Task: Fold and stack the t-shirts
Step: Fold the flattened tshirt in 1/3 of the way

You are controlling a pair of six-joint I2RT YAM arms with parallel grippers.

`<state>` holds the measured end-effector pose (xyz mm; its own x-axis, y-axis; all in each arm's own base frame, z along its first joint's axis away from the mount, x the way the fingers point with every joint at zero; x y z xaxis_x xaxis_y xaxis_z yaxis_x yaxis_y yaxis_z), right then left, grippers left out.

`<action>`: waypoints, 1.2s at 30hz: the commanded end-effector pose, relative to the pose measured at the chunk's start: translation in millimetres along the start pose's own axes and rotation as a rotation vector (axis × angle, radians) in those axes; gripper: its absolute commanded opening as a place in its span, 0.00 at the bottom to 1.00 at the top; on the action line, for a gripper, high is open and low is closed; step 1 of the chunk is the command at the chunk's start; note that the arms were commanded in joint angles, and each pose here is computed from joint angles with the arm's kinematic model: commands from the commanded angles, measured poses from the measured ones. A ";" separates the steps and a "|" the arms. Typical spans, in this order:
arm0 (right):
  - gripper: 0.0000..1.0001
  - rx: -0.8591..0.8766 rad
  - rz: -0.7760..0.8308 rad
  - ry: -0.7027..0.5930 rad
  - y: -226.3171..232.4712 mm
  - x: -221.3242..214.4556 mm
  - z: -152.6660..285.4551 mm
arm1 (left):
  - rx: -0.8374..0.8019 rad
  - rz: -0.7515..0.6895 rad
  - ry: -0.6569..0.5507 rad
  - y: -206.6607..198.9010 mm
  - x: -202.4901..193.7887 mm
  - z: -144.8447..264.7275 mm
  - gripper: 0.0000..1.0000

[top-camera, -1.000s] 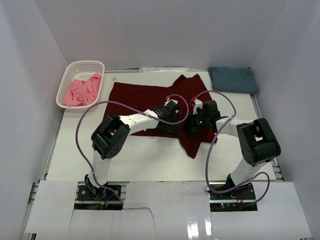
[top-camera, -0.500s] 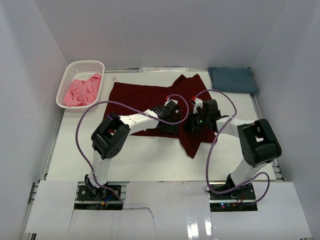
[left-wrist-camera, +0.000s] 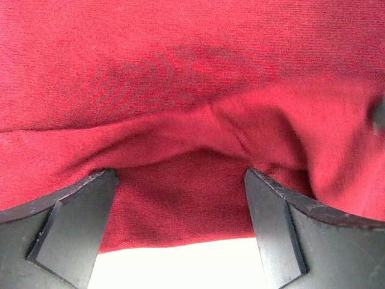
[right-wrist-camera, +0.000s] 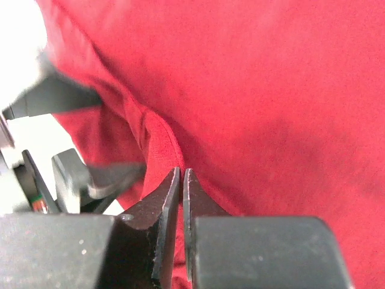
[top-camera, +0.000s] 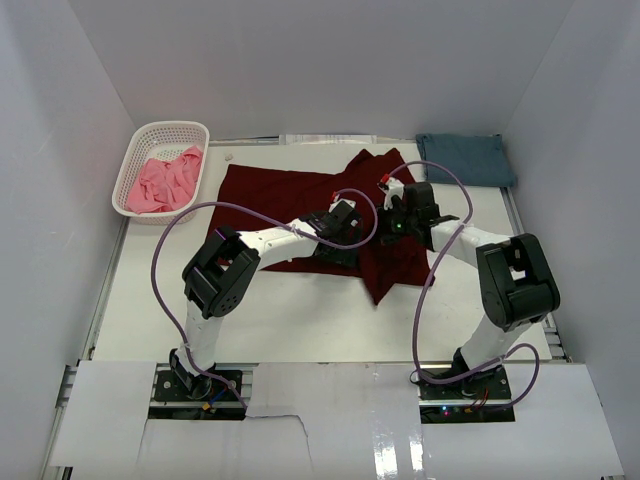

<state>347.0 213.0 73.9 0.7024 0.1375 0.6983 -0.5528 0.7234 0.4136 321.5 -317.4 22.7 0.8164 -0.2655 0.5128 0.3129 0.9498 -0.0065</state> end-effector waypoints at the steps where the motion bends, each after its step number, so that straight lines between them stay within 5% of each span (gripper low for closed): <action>1: 0.09 0.008 0.059 -0.045 -4.1 33.2 -8.0 | -0.030 -0.029 0.417 -1.5 -125.6 -22.5 0.98; 16: 0.12 0.118 0.097 -0.014 -25.8 92.1 -80.7 | -0.027 -0.030 0.423 -0.7 -127.6 -23.5 0.98; 31: 0.11 0.131 0.171 -0.095 -31.7 151.6 -102.9 | -0.022 -0.028 0.432 0.6 -132.6 -22.4 0.98; 33: 0.18 0.120 0.188 -0.125 -31.5 166.4 -100.8 | -0.020 -0.027 0.435 0.7 -133.8 -21.7 0.98; 34: 0.38 0.107 0.188 -0.133 -32.8 170.0 -100.2 | -0.021 -0.027 0.433 0.6 -133.3 -21.3 0.98; 36: 0.50 0.064 0.181 -0.150 -37.5 176.8 -93.3 | -0.019 -0.028 0.434 1.1 -133.8 -21.4 0.98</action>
<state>506.7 279.5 88.3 0.6179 0.1947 0.7618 -0.6794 0.6199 0.3926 321.0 -317.3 21.7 0.8142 -0.2654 0.5164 0.3120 0.9501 -0.0036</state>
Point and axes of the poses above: each gripper's point midway between its finger pads, its own z axis back along the fingers, its own y axis along the line the jaws close on, x = y × z, the point moved 1 cm from there along z, back along the fingers
